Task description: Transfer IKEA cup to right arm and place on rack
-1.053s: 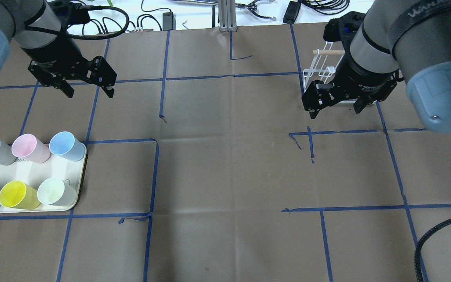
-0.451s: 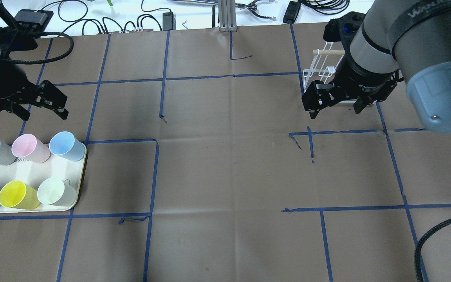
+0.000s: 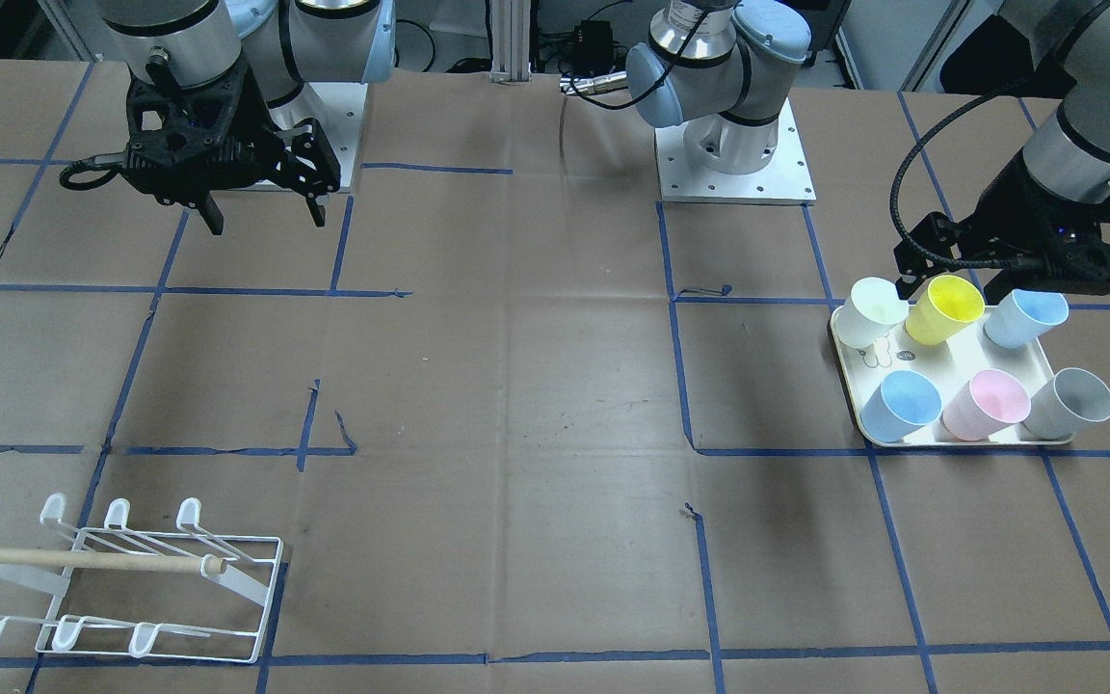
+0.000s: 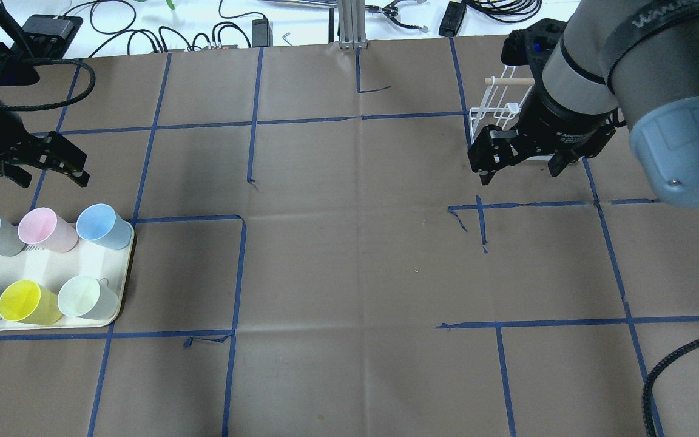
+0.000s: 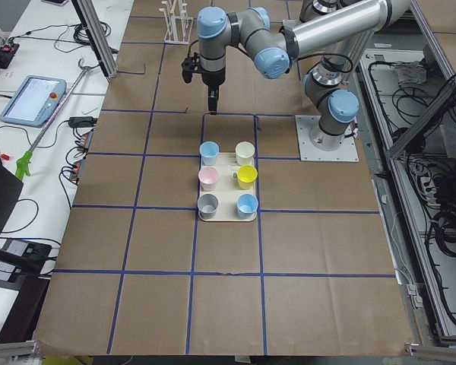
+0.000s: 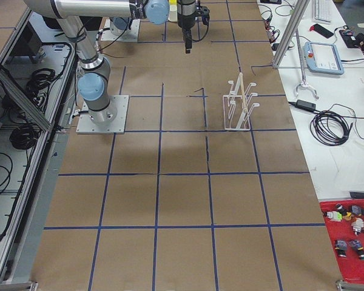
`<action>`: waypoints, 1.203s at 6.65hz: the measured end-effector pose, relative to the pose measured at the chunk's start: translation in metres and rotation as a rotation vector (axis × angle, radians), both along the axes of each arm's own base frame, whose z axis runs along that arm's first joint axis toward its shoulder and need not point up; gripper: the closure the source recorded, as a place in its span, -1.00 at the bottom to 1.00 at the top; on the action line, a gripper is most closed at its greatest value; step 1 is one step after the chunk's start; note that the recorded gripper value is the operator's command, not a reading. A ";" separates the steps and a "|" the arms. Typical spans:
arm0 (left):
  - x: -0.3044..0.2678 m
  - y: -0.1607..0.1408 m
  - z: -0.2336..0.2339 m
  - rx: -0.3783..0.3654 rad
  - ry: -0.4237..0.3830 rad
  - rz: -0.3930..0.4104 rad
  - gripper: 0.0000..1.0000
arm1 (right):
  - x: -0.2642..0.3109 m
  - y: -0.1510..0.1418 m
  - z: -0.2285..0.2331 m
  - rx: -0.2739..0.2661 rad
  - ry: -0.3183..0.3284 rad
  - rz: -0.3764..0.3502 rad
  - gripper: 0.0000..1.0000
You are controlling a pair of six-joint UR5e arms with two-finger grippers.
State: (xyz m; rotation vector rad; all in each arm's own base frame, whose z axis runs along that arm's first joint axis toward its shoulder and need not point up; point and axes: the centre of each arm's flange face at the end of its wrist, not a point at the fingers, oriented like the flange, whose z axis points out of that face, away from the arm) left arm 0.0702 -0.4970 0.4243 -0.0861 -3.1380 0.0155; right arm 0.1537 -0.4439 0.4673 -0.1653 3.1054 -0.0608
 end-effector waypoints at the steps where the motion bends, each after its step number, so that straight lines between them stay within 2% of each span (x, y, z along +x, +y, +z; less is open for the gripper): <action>1: 0.003 -0.005 -0.014 -0.005 -0.002 -0.011 -0.99 | 0.000 0.000 -0.001 0.001 0.000 0.000 -1.00; 5: 0.030 -0.021 -0.091 0.010 0.006 0.018 -0.99 | 0.000 0.000 -0.002 0.003 -0.001 0.000 -1.00; 8: 0.025 -0.005 -0.161 -0.013 -0.006 0.028 -0.99 | 0.000 0.000 -0.002 0.004 0.000 0.000 -1.00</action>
